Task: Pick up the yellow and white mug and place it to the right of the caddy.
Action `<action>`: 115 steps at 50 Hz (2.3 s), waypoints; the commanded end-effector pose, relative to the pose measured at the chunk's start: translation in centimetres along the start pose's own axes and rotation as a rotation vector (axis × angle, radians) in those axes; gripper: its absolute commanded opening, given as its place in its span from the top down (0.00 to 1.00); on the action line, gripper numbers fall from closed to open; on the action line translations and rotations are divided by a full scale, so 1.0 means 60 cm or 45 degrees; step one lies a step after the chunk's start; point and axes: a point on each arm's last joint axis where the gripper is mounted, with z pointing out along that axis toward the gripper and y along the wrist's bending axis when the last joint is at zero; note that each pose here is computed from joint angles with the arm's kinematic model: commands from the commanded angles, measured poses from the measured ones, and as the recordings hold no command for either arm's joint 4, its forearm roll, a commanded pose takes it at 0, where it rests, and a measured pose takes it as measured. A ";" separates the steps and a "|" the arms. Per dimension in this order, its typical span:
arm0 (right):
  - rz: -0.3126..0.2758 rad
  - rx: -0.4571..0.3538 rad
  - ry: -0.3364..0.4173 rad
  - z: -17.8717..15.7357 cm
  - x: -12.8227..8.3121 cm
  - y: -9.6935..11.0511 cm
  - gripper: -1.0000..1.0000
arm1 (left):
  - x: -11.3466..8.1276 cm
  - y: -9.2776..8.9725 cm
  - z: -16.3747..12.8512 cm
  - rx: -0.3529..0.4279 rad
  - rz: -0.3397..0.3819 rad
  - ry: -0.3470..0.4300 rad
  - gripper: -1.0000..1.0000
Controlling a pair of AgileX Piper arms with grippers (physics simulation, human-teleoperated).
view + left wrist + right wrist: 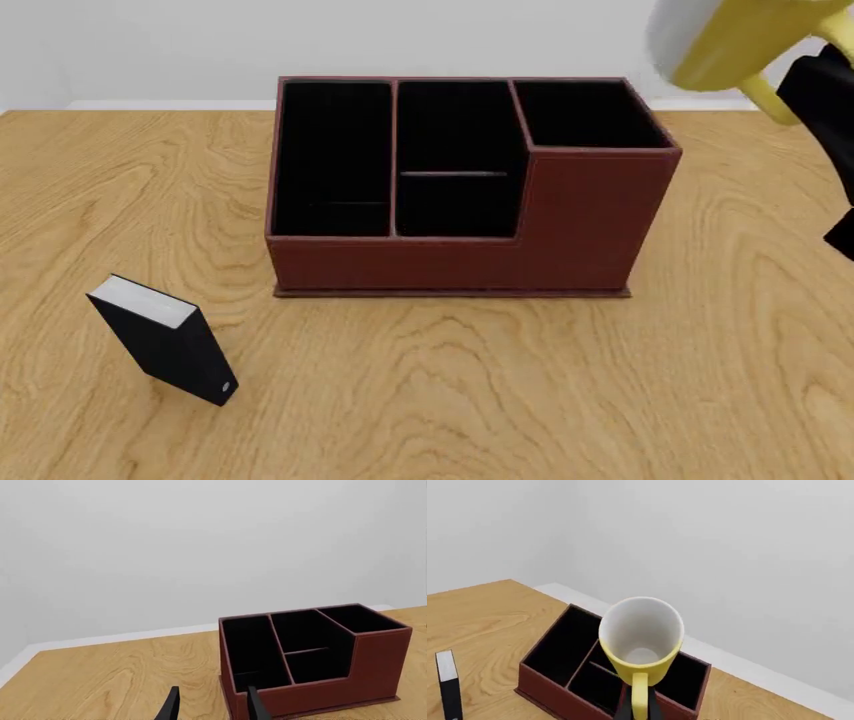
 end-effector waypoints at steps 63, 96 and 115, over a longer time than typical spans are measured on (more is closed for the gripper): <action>-0.003 0.546 0.097 0.102 0.060 -0.121 1.00 | 0.023 -0.002 0.009 0.019 -0.011 0.015 0.00; 0.043 0.585 0.198 0.138 0.150 -0.141 1.00 | 0.023 -0.002 0.008 0.022 0.010 0.029 0.00; 0.066 0.636 0.242 0.148 0.184 -0.162 1.00 | 0.026 -0.002 0.009 0.022 0.011 0.035 0.00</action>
